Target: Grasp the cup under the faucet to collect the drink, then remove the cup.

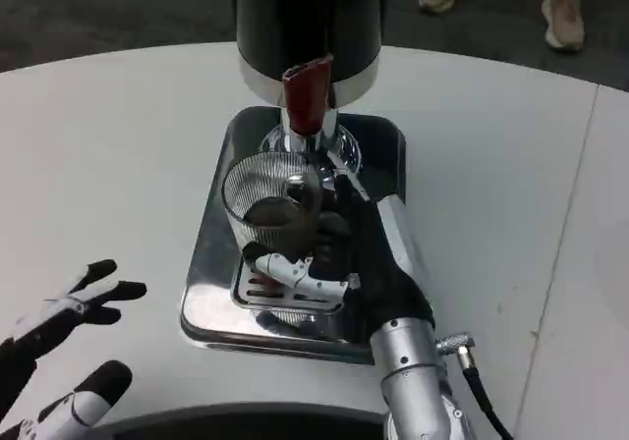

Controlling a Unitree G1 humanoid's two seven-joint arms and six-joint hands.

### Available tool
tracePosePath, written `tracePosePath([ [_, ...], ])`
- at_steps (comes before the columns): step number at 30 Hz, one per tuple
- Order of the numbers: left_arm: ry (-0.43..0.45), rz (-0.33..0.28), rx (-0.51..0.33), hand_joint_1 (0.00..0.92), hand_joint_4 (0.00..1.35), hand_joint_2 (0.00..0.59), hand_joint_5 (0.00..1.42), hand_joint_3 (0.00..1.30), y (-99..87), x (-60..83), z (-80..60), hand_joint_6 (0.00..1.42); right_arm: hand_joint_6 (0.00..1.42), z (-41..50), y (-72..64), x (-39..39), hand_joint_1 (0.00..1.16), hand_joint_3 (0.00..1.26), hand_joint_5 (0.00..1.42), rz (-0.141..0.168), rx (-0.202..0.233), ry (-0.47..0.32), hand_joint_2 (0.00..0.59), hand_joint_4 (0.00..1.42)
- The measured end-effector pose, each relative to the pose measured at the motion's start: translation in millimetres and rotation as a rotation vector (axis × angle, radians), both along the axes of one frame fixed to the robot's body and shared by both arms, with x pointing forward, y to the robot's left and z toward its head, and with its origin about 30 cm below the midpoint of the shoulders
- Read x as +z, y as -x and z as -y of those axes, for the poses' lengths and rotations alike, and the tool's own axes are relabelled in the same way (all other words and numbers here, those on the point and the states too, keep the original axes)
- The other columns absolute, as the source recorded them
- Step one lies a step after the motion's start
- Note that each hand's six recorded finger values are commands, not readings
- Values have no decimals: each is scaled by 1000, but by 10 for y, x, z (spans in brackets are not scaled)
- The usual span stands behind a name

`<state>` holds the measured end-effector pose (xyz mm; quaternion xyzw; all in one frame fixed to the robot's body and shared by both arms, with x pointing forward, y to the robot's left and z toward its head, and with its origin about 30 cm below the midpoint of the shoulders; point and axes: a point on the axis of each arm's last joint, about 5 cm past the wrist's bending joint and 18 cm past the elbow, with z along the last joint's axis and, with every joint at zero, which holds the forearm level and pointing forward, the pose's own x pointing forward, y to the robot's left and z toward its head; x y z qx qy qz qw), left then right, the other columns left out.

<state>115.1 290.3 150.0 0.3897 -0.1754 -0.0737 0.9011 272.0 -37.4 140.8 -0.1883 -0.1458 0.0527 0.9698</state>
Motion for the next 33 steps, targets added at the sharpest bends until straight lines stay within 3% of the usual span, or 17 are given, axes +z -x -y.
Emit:
tracePosePath([
  [8,11,6,8,0,60,223,264,276,9,10,-5,119,625,-2,-77,14,1004,572,610,15,-42,-33,167,669],
  [11,15,5,11,0,64,223,264,277,9,9,-6,119,697,2,-84,20,1027,622,673,27,-64,-50,154,723],
  [15,17,5,10,0,67,223,265,277,1,10,-3,119,895,8,-86,27,1064,699,797,42,-88,-72,133,806],
  [24,23,7,5,0,68,224,268,281,-12,13,9,119,1129,-4,-79,49,1102,791,915,58,-98,-89,98,908],
  [33,24,8,-4,0,68,224,268,281,-19,16,25,119,1210,-29,25,35,1118,818,978,71,-86,-90,81,948],
])
